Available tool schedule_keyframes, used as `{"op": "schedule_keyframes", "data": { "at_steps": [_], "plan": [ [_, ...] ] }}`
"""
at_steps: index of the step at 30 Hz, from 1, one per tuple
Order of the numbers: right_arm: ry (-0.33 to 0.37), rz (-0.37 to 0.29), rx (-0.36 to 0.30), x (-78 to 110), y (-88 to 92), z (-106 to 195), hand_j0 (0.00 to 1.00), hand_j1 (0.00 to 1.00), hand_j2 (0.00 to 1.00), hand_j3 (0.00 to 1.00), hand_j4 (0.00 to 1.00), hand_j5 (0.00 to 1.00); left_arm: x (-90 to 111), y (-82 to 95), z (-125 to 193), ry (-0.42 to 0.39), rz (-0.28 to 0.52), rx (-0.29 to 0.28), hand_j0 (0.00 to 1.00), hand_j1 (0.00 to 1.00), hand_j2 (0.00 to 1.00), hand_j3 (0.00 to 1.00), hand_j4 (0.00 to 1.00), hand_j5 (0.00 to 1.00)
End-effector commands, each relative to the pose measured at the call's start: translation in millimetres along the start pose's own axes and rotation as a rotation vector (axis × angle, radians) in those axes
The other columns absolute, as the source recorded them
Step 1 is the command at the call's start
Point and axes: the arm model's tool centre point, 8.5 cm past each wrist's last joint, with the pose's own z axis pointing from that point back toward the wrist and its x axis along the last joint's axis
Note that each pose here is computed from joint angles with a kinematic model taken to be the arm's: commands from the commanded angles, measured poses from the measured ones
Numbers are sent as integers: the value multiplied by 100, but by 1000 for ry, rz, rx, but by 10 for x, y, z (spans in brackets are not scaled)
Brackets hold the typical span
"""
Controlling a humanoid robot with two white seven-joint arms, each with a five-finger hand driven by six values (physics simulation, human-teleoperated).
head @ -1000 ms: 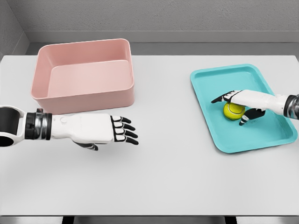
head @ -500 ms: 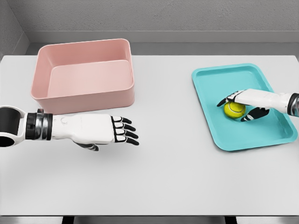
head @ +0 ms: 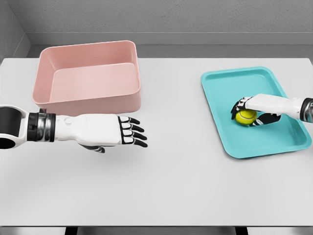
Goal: Put the tennis from the blue tray into the pink basket with both arms
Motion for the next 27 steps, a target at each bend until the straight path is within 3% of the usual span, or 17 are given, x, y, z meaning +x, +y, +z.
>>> {"op": "schedule_keyframes", "data": {
  "at_steps": [1,5,9,13,20,27],
  "plan": [
    [-4,4,-2,15,-18,17,55,55,55,55,55,55,1,3,-3,-1,5,4,100,100,100,100,100,100],
    [-29,13,-7,92,-47,-3,55,55,55,55,55,55,3,-1,-4,-2,6,3,100,100,100,100,100,100],
    [-31,37,-44,110,-260,24,53,53,53,53,53,53,12,-24,-9,-3,11,0,100,100,100,100,100,100],
    [-48,57,-53,172,-347,11,53,53,53,53,53,53,14,-29,-11,-4,12,-1,100,100,100,100,100,100],
    [-39,65,-56,160,-374,90,53,53,53,53,53,53,17,-25,-22,-7,11,1,100,100,100,100,100,100],
    [-96,106,-66,367,-471,91,53,53,53,53,53,53,16,-19,-26,-7,10,3,100,100,100,100,100,100]
  ]
}}
